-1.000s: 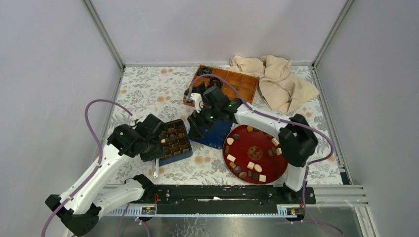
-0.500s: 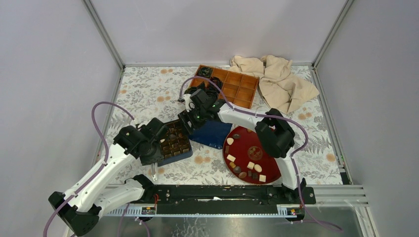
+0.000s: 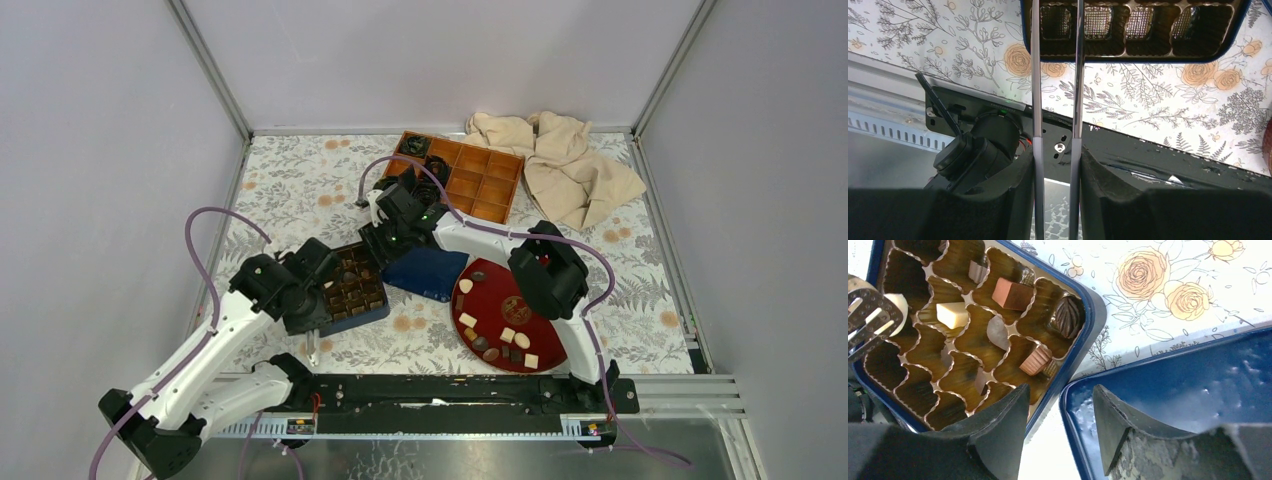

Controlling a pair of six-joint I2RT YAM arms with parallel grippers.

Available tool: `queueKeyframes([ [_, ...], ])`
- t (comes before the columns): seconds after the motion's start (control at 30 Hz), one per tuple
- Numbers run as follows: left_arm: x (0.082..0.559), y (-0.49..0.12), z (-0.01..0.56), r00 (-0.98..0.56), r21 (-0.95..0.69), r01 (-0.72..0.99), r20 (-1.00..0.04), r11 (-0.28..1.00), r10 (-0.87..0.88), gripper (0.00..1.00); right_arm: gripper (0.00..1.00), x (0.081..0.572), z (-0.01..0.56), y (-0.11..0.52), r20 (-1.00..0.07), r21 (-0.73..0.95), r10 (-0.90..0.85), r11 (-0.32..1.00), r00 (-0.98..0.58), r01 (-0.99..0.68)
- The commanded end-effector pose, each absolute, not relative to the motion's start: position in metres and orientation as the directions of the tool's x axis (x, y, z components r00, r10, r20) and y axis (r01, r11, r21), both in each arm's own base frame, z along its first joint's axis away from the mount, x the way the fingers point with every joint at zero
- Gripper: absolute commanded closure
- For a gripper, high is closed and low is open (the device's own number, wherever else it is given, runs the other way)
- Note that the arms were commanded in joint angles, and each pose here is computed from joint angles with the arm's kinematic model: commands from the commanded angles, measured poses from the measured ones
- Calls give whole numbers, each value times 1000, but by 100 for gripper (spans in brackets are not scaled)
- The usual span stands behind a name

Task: Pack the chocolate
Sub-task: Place the fake chocolate in the packing box.

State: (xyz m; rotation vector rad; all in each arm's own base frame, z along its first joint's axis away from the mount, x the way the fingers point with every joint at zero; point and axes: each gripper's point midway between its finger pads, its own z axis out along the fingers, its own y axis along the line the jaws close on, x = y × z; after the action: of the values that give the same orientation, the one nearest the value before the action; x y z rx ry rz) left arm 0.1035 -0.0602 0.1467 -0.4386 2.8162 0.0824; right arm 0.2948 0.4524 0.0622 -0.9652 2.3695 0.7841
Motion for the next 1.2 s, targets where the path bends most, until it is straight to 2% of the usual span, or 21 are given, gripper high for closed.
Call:
queueKeyframes([
  [0.0,99,-63,149,-914,-30,-295,-283,955,-291,90,44,305,70,453,-623,289,-462,613,-631,-735],
  [0.33,92,-64,139,-926,-14,-298,-239,954,-293,90,45,307,70,451,-624,273,-469,618,-625,-737],
  [0.73,92,-65,139,-931,-7,-292,-225,956,-286,71,44,305,73,453,-624,285,-469,608,-625,-741],
  [1.17,89,-67,138,-933,-19,-290,-217,957,-287,62,44,302,74,454,-622,298,-471,596,-626,-745],
])
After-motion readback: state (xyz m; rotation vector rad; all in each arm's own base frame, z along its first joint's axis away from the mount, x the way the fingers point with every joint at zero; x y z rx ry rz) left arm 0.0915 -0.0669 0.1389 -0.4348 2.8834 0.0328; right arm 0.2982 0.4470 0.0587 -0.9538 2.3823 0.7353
